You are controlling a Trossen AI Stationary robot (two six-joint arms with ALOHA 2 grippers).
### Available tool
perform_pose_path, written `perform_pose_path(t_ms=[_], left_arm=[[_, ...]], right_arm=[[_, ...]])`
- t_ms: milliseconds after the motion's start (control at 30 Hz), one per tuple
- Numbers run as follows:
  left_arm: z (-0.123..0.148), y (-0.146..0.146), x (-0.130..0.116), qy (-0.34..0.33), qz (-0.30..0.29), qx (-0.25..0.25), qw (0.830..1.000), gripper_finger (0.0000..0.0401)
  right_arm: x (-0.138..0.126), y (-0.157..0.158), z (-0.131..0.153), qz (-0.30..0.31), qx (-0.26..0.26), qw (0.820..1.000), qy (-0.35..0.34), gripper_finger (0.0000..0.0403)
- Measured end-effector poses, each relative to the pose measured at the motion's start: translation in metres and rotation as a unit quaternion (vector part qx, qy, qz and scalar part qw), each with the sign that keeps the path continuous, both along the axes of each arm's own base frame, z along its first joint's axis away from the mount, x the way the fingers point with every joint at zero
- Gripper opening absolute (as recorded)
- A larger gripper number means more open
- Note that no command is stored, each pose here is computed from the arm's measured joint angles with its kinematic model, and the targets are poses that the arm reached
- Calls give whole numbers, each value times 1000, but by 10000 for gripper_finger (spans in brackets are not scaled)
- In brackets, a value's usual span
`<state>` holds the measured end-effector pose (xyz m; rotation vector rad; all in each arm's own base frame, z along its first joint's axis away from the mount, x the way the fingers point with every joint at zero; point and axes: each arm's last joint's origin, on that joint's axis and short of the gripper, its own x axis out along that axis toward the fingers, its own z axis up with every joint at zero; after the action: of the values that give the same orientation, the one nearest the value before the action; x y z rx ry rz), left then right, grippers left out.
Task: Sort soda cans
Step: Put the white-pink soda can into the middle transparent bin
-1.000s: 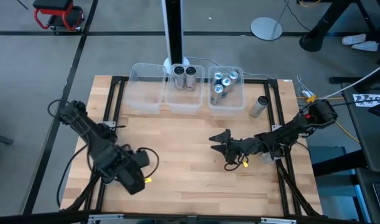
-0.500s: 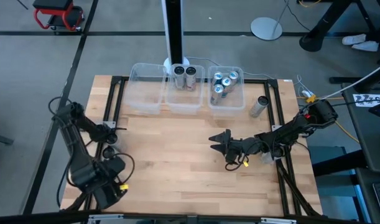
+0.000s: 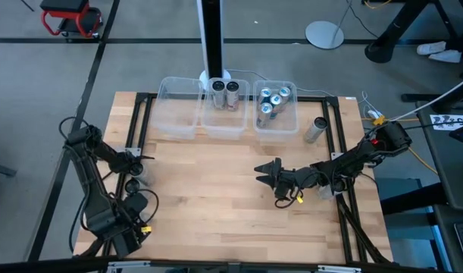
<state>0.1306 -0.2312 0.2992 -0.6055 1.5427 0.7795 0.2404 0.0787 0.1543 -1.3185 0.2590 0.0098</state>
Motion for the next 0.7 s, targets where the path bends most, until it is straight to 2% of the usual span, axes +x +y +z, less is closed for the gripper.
perform_pose_path(t_ms=[500, 700], left_arm=[[0, 0, -5, -26, 6, 25, 999, 324], [-18, -1, -13, -14, 12, 41, 999, 324]], right_arm=[[0, 1, 0, 9, 2, 1000, 1, 326], [0, 1, 0, 12, 4, 1000, 1, 326]])
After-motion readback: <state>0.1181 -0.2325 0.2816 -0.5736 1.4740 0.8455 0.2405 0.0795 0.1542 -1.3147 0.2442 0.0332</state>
